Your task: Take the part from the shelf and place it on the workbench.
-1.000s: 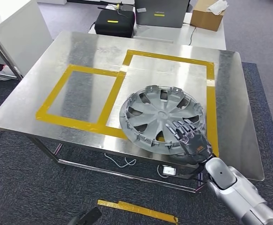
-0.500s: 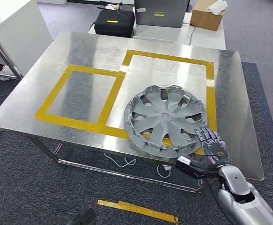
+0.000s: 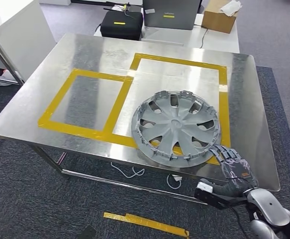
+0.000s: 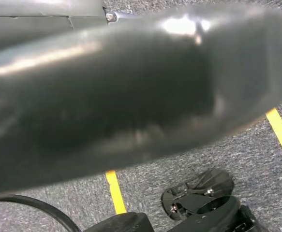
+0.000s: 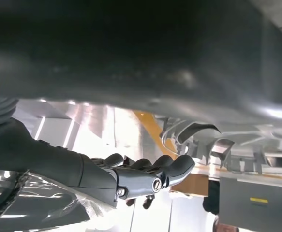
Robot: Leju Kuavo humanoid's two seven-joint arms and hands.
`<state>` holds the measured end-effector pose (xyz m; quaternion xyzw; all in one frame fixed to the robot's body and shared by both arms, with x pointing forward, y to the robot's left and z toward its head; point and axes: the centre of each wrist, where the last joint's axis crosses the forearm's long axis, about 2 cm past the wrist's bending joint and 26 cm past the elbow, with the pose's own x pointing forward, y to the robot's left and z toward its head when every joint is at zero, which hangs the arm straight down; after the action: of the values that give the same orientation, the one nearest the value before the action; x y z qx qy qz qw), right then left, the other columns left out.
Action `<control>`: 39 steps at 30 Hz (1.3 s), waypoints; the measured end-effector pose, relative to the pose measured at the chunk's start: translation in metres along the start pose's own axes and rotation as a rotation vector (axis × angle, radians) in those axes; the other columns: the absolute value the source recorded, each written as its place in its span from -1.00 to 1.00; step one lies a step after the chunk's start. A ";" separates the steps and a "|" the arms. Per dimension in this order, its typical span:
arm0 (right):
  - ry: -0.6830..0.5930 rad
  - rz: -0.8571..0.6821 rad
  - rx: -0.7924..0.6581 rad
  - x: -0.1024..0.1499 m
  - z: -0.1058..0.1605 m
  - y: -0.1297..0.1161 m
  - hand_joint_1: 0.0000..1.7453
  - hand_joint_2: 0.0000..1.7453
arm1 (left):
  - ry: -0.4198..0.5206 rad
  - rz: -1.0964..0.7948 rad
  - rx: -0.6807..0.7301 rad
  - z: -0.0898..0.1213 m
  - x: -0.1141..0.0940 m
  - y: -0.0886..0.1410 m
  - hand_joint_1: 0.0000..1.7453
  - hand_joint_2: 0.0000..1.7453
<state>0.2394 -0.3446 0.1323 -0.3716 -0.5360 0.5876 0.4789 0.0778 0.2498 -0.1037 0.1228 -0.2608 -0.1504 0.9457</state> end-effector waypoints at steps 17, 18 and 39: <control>0.222 -0.119 -0.535 0.078 0.154 0.009 -1.00 -1.00 | 0.046 0.199 0.066 0.011 -0.025 -0.007 -1.00 -1.00; 0.230 -0.155 -0.553 0.080 0.156 0.009 -1.00 -1.00 | 0.053 0.204 0.068 0.011 -0.025 -0.007 -1.00 -1.00; 1.293 -0.217 -0.605 -0.010 0.228 0.134 -1.00 -1.00 | 0.088 0.220 0.062 0.017 -0.023 -0.021 -1.00 -1.00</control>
<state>0.0036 -0.4119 0.0338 -0.7060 -0.3186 0.0255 0.6320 0.0452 0.2358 -0.1071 0.1290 -0.2356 -0.0320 0.9627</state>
